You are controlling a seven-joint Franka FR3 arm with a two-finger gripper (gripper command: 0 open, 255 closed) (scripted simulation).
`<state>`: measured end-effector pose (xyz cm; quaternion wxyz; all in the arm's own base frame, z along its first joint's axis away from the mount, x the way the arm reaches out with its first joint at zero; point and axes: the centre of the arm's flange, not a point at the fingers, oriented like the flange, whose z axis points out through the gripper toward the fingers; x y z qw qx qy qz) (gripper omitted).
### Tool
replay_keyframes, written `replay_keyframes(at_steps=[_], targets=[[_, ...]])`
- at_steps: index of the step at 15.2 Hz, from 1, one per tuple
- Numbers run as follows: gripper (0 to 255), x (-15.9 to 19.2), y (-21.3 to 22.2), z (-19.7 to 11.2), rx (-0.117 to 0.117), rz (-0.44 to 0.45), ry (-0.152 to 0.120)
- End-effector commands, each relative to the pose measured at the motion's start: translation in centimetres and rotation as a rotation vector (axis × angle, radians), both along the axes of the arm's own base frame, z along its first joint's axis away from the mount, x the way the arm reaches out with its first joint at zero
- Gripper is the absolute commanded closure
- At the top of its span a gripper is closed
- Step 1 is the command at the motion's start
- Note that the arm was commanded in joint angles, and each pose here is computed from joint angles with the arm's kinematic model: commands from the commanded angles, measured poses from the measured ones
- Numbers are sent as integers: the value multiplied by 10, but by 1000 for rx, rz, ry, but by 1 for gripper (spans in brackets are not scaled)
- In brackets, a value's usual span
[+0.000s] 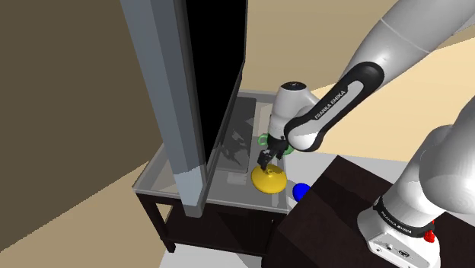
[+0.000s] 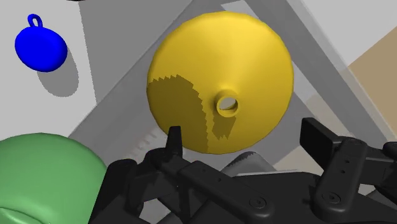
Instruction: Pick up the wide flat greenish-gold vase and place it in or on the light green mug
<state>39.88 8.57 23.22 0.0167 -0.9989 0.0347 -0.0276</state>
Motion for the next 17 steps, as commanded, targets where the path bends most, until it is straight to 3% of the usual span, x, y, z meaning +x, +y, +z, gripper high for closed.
replay_keyframes(at_steps=[1, 7, 14, 15, 17], targets=[[0, 3, -1, -11, 2, 0, -4], [0, 4, 0, -41, 2, 0, -4], [0, 4, 0, -41, 2, 0, -4], [255, 4, 0, -41, 2, 0, -4], [255, 4, 0, -41, 2, 0, -4]])
